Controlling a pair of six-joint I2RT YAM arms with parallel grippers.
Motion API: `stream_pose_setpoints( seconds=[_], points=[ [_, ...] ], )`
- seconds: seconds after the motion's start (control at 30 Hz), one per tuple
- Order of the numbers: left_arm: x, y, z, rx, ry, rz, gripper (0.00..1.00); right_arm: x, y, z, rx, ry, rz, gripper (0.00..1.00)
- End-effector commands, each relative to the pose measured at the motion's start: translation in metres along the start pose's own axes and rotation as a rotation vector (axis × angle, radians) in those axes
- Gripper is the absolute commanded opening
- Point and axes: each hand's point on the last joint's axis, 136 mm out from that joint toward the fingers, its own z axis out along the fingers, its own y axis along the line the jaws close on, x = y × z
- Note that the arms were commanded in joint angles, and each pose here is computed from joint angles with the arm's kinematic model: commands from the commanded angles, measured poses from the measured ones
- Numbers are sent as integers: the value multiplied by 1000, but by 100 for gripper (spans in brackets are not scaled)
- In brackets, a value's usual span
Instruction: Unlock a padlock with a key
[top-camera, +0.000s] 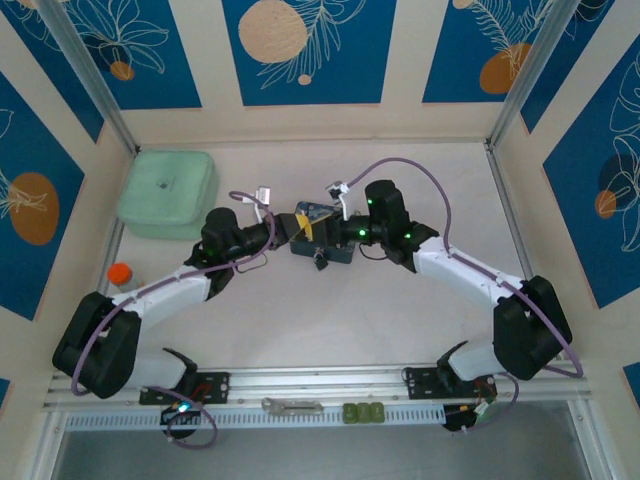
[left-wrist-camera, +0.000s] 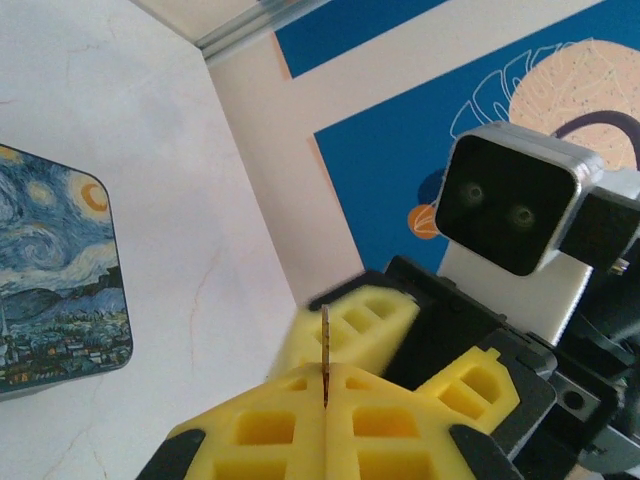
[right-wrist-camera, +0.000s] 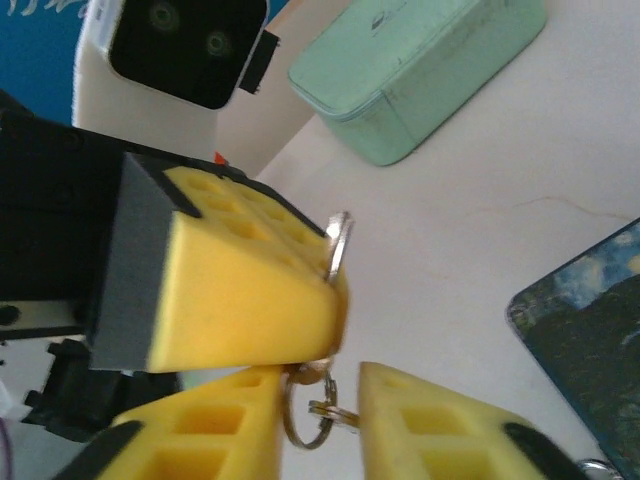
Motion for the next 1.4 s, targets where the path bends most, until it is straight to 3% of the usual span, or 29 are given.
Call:
stream_pose_setpoints(
  seconds=[0.0, 0.03, 0.07, 0.17, 0.43, 0.63, 0.7, 0.87, 0.9, 1.07, 1.37],
  points=[
    [8, -5, 2, 30, 13, -19, 0, -10, 1, -1, 32, -23, -50, 15],
    [8, -4, 3, 33, 10, -29, 1, -11, 2, -1, 31, -24, -62, 10],
    [8, -3, 3, 40, 6, -37, 9, -11, 2, -1, 36, -22, -72, 3],
    [4, -5, 4, 62, -14, -51, 33, -9, -1, -2, 63, -10, -96, 0],
    [-1, 0, 12, 65, -29, -52, 51, -3, 3, -8, 51, 27, -125, 0],
    [-2, 3, 16, 66, -25, -46, 35, 5, 3, -7, 57, 86, -137, 0],
    [-4, 5, 14, 59, -31, -39, 39, 11, -1, -6, 70, 116, -123, 0],
    [-11, 3, 7, 32, -44, 6, 64, 25, -14, -5, 98, 161, -63, 0],
    [-12, 2, 6, 26, -42, 18, 66, 26, -15, -5, 99, 163, -54, 0],
    [-10, 4, 5, -34, -4, 86, 66, 28, -17, -4, 96, 168, -33, 0],
    [-8, 8, 4, -100, 36, 164, 55, 31, -21, -3, 91, 181, -2, 0]
  ],
)
